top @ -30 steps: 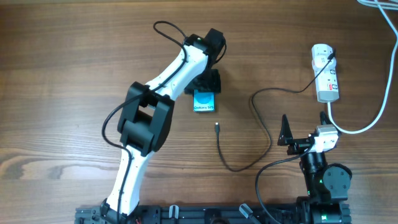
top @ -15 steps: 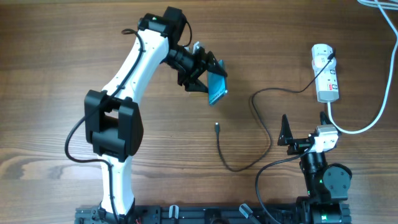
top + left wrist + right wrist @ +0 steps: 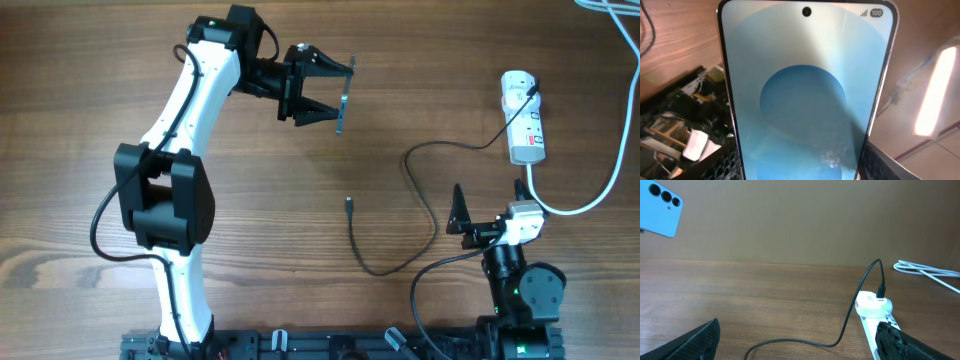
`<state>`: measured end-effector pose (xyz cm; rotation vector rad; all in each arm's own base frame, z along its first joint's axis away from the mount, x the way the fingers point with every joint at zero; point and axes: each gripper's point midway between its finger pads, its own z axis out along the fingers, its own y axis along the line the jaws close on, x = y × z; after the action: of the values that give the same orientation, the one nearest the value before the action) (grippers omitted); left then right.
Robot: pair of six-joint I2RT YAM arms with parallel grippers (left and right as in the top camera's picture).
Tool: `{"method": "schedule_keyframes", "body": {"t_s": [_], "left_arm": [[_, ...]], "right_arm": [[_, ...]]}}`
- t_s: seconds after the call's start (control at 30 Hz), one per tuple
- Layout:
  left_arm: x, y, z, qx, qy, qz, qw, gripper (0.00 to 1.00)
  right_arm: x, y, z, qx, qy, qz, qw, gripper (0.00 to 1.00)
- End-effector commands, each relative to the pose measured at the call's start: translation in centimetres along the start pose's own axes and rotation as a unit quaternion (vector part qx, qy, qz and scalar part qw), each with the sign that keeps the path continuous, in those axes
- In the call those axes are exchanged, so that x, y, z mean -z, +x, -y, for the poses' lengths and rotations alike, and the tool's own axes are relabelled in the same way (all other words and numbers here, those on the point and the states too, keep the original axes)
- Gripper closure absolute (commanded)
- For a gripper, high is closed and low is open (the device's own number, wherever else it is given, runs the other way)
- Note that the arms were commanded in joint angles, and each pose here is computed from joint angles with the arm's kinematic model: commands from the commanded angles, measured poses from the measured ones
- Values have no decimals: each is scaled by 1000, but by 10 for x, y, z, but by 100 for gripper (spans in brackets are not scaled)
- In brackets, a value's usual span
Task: Plug charger to phone and switch on socket
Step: 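Lift the phone upright with the left gripper and pull it back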
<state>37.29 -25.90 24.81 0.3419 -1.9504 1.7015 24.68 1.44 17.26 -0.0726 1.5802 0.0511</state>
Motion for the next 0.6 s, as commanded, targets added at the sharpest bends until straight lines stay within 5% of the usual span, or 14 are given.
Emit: {"method": "schedule_keyframes", "body": {"t_s": [0.0,0.57], "left_arm": [[13,19,23,-5,40,-8,999,35],[79,9,25,41,85,55,994,35]], "right_arm": [[0,-1,2,6,6,3,1000,0],[0,-1,2,6,6,3,1000,0]]}}
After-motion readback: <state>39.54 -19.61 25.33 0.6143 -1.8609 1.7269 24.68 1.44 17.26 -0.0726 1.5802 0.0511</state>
